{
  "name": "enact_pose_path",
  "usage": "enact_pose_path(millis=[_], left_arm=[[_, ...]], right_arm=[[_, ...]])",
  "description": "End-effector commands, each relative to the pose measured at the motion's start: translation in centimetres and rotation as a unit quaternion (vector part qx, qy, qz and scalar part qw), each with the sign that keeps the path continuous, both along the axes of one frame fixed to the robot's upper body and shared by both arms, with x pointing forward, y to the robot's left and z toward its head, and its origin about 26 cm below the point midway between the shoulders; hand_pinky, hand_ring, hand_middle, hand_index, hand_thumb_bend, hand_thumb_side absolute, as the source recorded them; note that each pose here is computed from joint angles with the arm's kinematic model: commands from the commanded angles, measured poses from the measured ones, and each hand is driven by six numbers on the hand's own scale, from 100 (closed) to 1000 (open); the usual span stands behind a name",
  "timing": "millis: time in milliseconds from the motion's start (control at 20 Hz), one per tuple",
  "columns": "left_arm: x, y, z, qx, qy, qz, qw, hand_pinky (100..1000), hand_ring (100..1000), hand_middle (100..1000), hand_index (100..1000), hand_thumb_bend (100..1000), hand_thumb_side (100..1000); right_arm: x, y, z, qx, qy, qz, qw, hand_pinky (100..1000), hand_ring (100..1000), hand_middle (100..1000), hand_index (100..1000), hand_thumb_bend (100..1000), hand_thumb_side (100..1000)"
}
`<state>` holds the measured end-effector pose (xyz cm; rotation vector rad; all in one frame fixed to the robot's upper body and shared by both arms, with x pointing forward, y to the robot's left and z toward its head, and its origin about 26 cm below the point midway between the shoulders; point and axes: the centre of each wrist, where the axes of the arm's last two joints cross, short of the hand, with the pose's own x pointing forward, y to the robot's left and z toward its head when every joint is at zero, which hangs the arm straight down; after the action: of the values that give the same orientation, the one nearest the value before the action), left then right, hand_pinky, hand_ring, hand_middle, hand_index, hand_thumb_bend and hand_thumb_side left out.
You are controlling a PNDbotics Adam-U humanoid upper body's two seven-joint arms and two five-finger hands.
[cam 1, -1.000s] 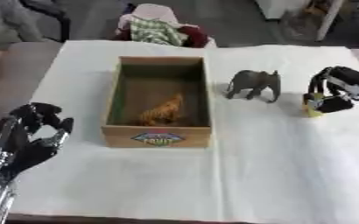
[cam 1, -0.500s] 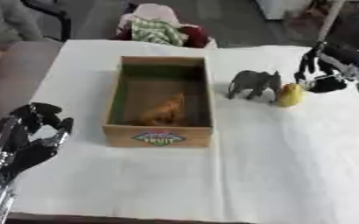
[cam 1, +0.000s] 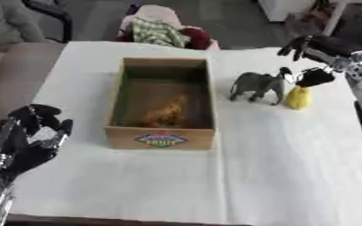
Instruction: Pick up objects on the table and place them in the box.
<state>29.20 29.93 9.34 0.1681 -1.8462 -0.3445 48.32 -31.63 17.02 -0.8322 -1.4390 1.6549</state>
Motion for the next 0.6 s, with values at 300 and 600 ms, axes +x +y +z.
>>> enact_pose_path(millis=[300, 600], left_arm=[[0.0, 0.4, 0.8, 0.01, -0.011, 0.001, 1.0, 750, 492, 447, 626, 318, 100], [-0.1, 0.4, 0.8, 0.01, -0.012, 0.002, 1.0, 750, 492, 447, 627, 318, 100]], right_arm=[[-0.5, -3.3, -0.3, -0.022, 0.046, -0.057, 0.997, 747, 805, 832, 890, 103, 478], [-0.6, -3.3, -2.0, -0.036, 0.065, -0.073, 0.995, 768, 845, 859, 894, 178, 495]])
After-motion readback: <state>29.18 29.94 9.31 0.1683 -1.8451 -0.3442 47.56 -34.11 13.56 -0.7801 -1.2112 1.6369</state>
